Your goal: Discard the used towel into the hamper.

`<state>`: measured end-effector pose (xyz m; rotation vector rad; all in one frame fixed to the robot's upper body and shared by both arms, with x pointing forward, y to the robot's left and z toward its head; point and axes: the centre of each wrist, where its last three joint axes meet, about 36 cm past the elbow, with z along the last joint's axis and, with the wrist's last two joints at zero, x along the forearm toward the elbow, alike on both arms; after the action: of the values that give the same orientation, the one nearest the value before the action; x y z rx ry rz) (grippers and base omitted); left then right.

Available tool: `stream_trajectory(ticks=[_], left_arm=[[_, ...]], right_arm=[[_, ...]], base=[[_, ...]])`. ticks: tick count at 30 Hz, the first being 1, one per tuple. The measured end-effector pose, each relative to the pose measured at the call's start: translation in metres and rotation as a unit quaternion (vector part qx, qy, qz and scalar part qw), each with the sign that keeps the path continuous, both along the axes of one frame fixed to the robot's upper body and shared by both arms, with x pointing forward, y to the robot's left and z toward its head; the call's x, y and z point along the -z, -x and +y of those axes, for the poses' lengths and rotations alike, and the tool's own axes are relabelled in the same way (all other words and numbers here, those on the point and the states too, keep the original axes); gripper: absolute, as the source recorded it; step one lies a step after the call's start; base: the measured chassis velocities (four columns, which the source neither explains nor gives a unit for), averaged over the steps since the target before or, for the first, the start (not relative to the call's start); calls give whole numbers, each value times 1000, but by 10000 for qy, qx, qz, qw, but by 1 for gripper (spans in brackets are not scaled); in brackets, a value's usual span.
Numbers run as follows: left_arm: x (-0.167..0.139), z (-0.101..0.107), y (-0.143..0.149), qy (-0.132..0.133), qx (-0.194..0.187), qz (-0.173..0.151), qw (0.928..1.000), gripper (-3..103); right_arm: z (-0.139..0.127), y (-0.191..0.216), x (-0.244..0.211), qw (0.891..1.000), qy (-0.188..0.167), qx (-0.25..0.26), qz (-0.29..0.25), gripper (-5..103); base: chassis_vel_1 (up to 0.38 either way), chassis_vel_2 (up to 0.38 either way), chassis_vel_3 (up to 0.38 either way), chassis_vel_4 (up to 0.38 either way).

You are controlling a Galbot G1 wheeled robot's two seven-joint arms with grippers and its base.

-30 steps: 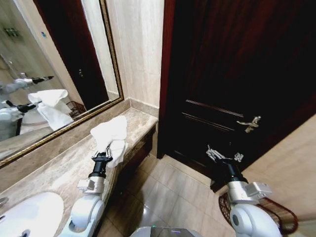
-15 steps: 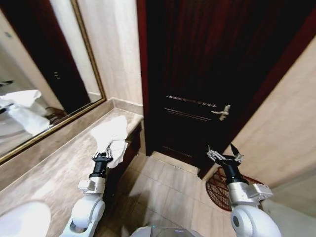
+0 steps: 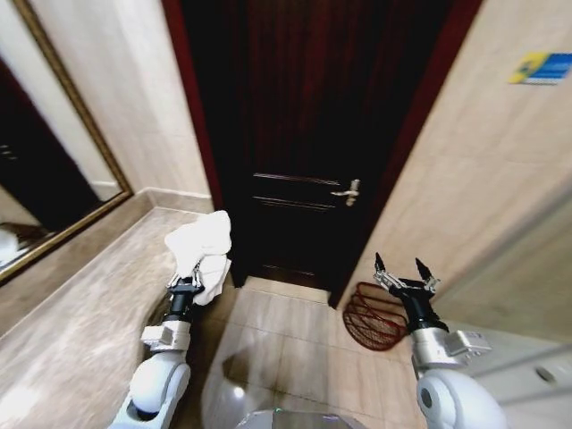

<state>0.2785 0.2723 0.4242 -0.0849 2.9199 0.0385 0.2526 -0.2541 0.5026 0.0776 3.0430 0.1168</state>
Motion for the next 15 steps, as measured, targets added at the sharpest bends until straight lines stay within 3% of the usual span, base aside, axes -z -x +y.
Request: stream_trajectory(ticks=[15], left_arm=[[5, 0, 0, 33, -40, 27, 10000, 7]], right_arm=[[-1, -1, 3, 10000, 16, -23, -3, 100]], base=[[-205, -205, -49, -50]])
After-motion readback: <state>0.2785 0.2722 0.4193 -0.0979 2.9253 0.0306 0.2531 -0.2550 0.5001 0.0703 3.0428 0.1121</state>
